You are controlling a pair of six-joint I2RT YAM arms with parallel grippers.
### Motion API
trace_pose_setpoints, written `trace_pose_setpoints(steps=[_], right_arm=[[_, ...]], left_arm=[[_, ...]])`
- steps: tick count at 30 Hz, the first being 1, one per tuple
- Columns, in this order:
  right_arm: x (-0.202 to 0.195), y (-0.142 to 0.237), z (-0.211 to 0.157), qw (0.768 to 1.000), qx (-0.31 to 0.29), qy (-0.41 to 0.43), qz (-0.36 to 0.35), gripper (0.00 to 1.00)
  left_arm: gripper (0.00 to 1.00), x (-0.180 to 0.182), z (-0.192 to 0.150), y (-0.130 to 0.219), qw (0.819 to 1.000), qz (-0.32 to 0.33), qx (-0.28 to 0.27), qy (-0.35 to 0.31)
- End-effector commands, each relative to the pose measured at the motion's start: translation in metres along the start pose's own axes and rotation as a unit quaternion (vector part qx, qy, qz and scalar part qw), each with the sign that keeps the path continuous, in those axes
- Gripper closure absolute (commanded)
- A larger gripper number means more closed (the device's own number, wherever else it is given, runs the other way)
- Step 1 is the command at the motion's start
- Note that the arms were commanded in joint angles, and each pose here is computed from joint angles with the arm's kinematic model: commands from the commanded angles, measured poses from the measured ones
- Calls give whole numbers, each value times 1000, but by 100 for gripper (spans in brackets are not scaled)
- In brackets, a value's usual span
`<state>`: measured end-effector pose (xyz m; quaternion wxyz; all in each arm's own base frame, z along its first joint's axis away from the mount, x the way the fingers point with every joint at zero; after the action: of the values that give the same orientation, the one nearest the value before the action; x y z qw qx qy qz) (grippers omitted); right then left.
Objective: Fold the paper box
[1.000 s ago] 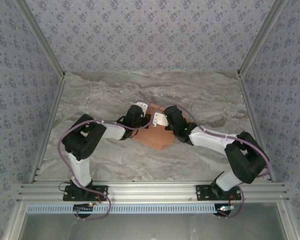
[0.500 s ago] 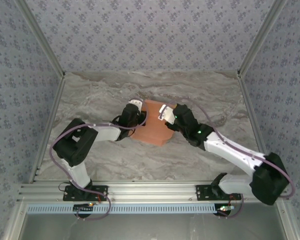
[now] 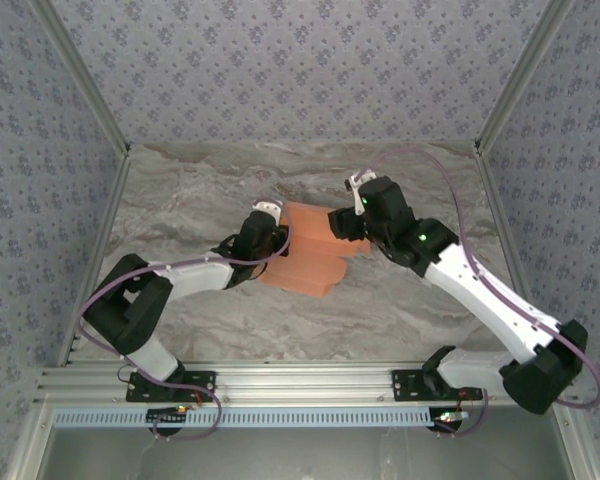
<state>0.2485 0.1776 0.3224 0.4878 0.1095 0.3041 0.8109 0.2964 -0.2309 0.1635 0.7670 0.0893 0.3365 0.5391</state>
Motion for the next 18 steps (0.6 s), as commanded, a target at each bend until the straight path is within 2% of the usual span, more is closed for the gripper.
trace_pose_setpoints(steps=[1, 11, 18], right_arm=[[3, -8, -1, 997, 53, -55, 11, 33], [4, -46, -3, 991, 100, -91, 9, 35], [10, -55, -9, 986, 94, -130, 35, 39]], left_arm=[[100, -4, 10, 12, 1000, 8, -18, 3], [100, -7, 12, 17, 1000, 6, -23, -2], [100, -9, 13, 17, 1000, 4, -26, 0]])
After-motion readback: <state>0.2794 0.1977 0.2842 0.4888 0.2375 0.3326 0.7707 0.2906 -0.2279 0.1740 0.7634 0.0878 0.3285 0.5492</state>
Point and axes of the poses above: each hand's point on the last joint's axis, 136 mm out from that joint toward the fingers, its own y axis back along the fingers, its own x axis along the line the jaws close on, z = x × y, the point moved 9 cm from there along y, back along the fingers, and after that the axes turned 14 degrees about y, right-handed, at the moved point
